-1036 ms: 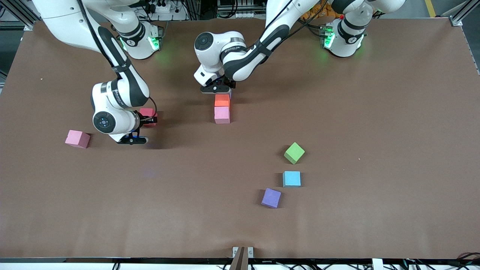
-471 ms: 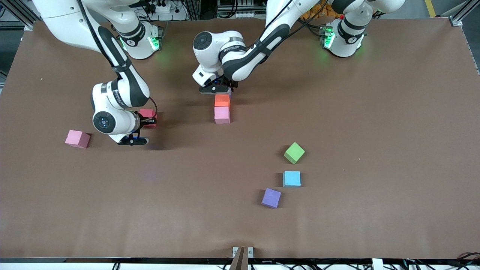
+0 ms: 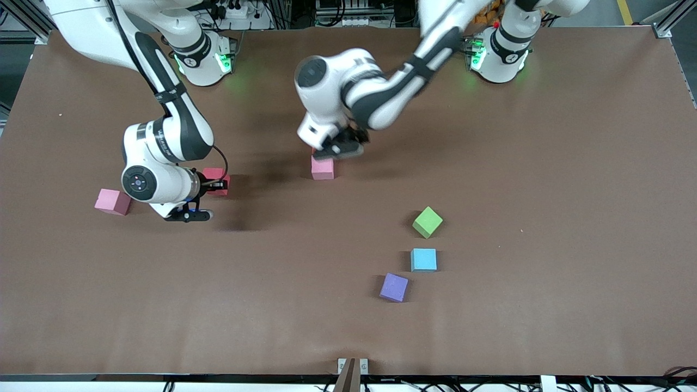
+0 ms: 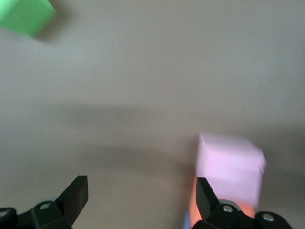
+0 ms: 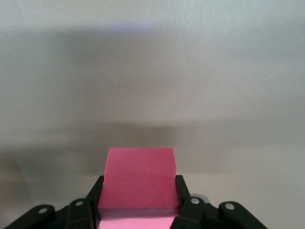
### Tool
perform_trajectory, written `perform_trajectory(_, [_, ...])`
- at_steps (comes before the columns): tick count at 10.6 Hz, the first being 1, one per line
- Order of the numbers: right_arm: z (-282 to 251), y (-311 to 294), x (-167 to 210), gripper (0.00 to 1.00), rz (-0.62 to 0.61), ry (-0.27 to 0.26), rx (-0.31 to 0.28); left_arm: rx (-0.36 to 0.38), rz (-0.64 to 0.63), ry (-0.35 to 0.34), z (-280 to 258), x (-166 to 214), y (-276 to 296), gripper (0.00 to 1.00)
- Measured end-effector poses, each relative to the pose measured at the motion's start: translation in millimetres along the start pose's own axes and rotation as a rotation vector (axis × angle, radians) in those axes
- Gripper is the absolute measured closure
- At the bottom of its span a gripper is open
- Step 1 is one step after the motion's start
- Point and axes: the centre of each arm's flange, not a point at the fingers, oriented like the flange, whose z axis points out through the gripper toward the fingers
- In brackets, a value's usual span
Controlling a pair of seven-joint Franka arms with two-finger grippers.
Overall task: Arrange blocks into number 1
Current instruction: 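Grasp the red cube with the right gripper while the left reaches green, then grasp the green cube with the left gripper while the right carries red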
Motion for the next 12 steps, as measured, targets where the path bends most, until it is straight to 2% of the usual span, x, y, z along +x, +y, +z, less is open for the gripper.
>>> perform_trajectory(2, [-14, -7, 9, 0.4, -0.002, 0.029, 0.016, 0.004, -0.066, -0.022, 10, 94, -69, 0.0])
perform_trajectory(4, [-23, -15, 16, 0.4, -0.007, 0.048, 0.029, 0.014, -0.153, -0.053, 30, 148, -127, 0.0])
perform_trajectory(6, [-30, -27, 23, 0.4, 0.005, 0.064, 0.035, -0.002, -0.27, -0.065, 56, 160, -145, 0.0])
perform_trajectory(9, [-45, -59, 34, 0.4, 0.037, 0.06, 0.032, -0.042, -0.464, -0.057, 70, 159, -138, 0.0])
perform_trajectory(12, [-55, -77, 50, 0.4, 0.058, 0.081, 0.04, -0.04, -0.518, -0.044, 85, 172, -156, 0.0])
